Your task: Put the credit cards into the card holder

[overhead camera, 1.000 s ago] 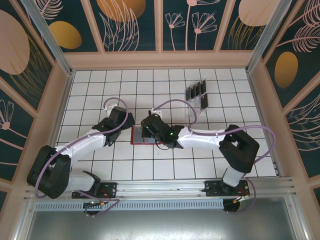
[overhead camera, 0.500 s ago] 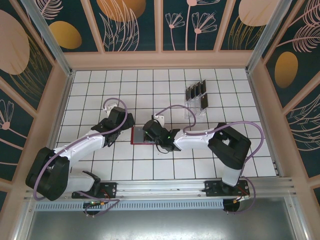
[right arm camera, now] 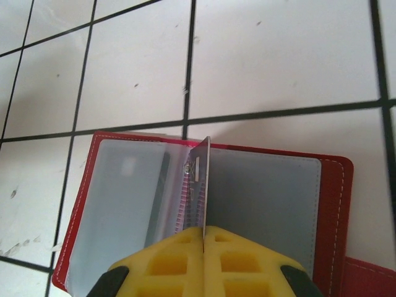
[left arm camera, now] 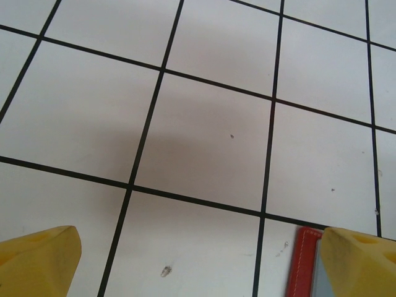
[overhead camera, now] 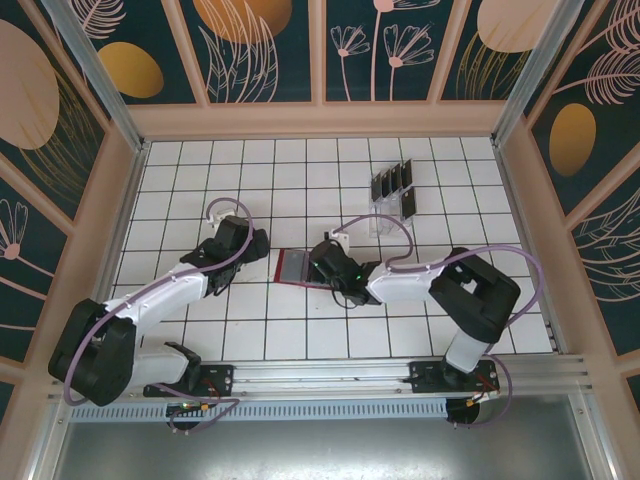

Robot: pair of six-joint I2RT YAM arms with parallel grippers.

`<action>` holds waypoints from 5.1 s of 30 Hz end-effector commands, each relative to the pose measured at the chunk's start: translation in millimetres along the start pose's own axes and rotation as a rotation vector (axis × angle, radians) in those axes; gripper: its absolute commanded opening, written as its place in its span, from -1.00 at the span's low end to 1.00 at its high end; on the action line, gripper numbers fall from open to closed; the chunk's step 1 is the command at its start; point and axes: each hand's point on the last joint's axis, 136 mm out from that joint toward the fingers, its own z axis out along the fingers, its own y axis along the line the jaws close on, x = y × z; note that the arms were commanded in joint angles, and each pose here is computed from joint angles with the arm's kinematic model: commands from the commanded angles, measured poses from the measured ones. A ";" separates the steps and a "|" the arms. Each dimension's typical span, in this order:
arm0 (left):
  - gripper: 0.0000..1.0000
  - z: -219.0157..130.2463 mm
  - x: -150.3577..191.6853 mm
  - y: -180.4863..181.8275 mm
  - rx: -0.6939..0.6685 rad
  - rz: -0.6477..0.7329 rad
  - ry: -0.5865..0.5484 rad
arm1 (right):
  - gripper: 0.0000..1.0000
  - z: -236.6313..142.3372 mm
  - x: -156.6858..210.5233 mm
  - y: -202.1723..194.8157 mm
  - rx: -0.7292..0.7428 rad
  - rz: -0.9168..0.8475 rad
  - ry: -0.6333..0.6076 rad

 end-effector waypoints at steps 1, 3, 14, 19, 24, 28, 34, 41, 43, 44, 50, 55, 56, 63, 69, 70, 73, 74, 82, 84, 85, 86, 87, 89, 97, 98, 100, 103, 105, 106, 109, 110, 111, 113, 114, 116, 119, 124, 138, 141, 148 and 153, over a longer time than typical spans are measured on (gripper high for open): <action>0.97 -4.1 7.4 2.8 0.015 0.015 0.027 | -1.00 1.9 5.7 -19.5 0.009 -0.089 0.059; 0.97 -4.8 10.4 0.5 0.031 0.017 0.037 | -1.00 4.9 3.1 -17.2 -0.028 -0.116 0.079; 0.97 1.7 32.7 -23.6 0.135 0.041 0.113 | -1.00 5.5 -12.6 5.9 -0.192 -0.209 0.123; 0.97 7.6 41.3 -42.7 0.156 0.104 0.132 | -1.00 -17.1 -37.6 24.3 -0.259 -0.129 0.052; 0.97 12.9 51.8 -50.9 0.141 0.151 0.147 | -1.00 -31.2 -51.6 21.3 -0.285 -0.021 -0.008; 0.97 14.6 64.8 -52.1 0.135 0.166 0.169 | -1.00 -34.0 -52.3 11.0 -0.284 0.041 -0.039; 0.97 14.4 77.1 -55.6 0.138 0.158 0.184 | -1.00 -36.1 -48.6 2.8 -0.303 0.081 -0.074; 0.97 18.3 85.9 -50.9 0.112 0.164 0.199 | -1.00 -37.0 -47.1 2.6 -0.333 0.092 -0.094; 0.97 21.1 88.9 -48.7 0.099 0.170 0.205 | -1.00 -35.8 -46.6 2.5 -0.336 0.093 -0.096; 0.97 22.7 90.6 -47.5 0.092 0.175 0.209 | -1.00 -35.7 -47.0 2.7 -0.338 0.094 -0.099; 0.97 29.6 103.2 -32.6 0.019 0.215 0.240 | -1.00 -33.9 -48.0 3.7 -0.350 0.097 -0.106; 0.97 30.3 109.5 -11.7 -0.069 0.244 0.252 | -1.00 -31.4 -46.0 7.3 -0.383 0.108 -0.107; 0.97 29.7 109.7 -9.6 -0.075 0.245 0.251 | -1.00 -30.9 -45.2 7.9 -0.390 0.111 -0.106; 0.97 28.1 110.4 -3.3 -0.094 0.240 0.247 | -1.00 -26.7 -42.6 12.7 -0.444 0.116 -0.120; 0.97 27.7 112.8 -0.2 -0.099 0.243 0.249 | -1.00 -21.5 -40.0 15.4 -0.477 0.115 -0.129; 0.97 27.7 113.0 -0.5 -0.097 0.241 0.249 | -1.00 -20.6 -39.9 16.0 -0.482 0.117 -0.131; 0.97 27.7 113.0 -0.2 -0.096 0.238 0.248 | -1.00 -17.2 -37.7 15.3 -0.488 0.124 -0.130; 0.97 27.8 113.8 0.0 -0.097 0.238 0.250 | -1.00 -16.1 -37.0 15.0 -0.488 0.126 -0.129; 0.97 27.9 114.6 0.4 -0.095 0.236 0.250 | -1.00 -8.1 -30.5 12.9 -0.489 0.142 -0.117; 0.97 27.7 114.7 1.0 -0.095 0.237 0.250 | -1.00 -5.5 -28.5 11.0 -0.483 0.145 -0.112; 0.97 27.6 114.6 0.6 -0.094 0.235 0.249 | -1.00 -4.1 -27.2 10.1 -0.481 0.145 -0.109; 0.97 27.7 114.6 0.4 -0.092 0.234 0.250 | -1.00 -2.9 -25.9 9.1 -0.478 0.148 -0.106; 0.97 27.5 114.2 -0.1 -0.091 0.234 0.248 | -1.00 -1.9 -24.6 8.5 -0.478 0.148 -0.103; 0.97 27.5 114.6 0.8 -0.094 0.234 0.248 | -1.00 -0.3 -22.3 8.1 -0.478 0.150 -0.097; 0.97 27.6 115.1 1.0 -0.093 0.231 0.249 | -1.00 3.6 -16.3 8.7 -0.487 0.159 -0.080; 0.97 27.6 115.3 1.1 -0.093 0.231 0.250 | -1.00 4.0 -15.7 8.4 -0.487 0.161 -0.077; 0.97 27.6 115.4 1.0 -0.093 0.231 0.251 | -1.00 4.5 -15.1 8.4 -0.489 0.165 -0.076; 0.97 27.8 115.8 1.2 -0.094 0.230 0.252 | -1.00 5.6 -13.9 7.6 -0.490 0.174 -0.073; 0.97 27.8 116.0 1.1 -0.093 0.231 0.252 | -1.00 6.7 -12.3 6.7 -0.491 0.188 -0.067; 0.97 27.8 116.1 1.1 -0.093 0.231 0.253 | -1.00 7.1 -12.1 6.5 -0.492 0.193 -0.067; 0.97 27.9 116.0 1.2 -0.094 0.231 0.252 | -1.00 7.6 -9.1 4.8 -0.496 0.211 -0.062; 0.97 27.9 116.6 1.5 -0.094 0.231 0.255 | -1.00 7.8 -8.6 3.3 -0.495 0.218 -0.063; 0.97 27.8 116.4 1.8 -0.094 0.230 0.254 | -1.00 7.4 -8.5 2.5 -0.494 0.222 -0.065; 0.97 27.7 116.7 1.8 -0.094 0.231 0.254 | -1.00 7.1 -7.4 0.2 -0.491 0.231 -0.066; 0.97 27.7 116.4 1.8 -0.093 0.230 0.253 | -1.00 6.9 -6.7 -1.6 -0.488 0.234 -0.067; 0.97 27.7 117.0 2.5 -0.096 0.231 0.255 | -1.00 6.4 -6.6 -4.0 -0.484 0.238 -0.070; 0.97 27.4 116.7 2.4 -0.095 0.230 0.253 | -1.00 7.1 -5.7 -6.7 -0.479 0.243 -0.069; 0.97 28.1 116.8 1.7 -0.095 0.230 0.255 | -1.00 10.1 -5.7 -7.4 -0.481 0.248 -0.068; 0.97 28.2 118.7 2.4 -0.093 0.228 0.259 | -1.00 17.9 -8.8 -0.3 -0.525 0.262 -0.064; 0.97 28.4 118.6 2.8 -0.095 0.229 0.259 | -1.00 18.7 -7.2 4.8 -0.549 0.255 -0.048; 0.97 28.6 119.7 3.4 -0.096 0.229 0.262 | -1.00 16.3 -5.6 5.0 -0.562 0.252 -0.041; 0.97 28.4 118.8 2.7 -0.096 0.229 0.260 | -1.00 15.4 -4.5 -0.5 -0.552 0.262 -0.038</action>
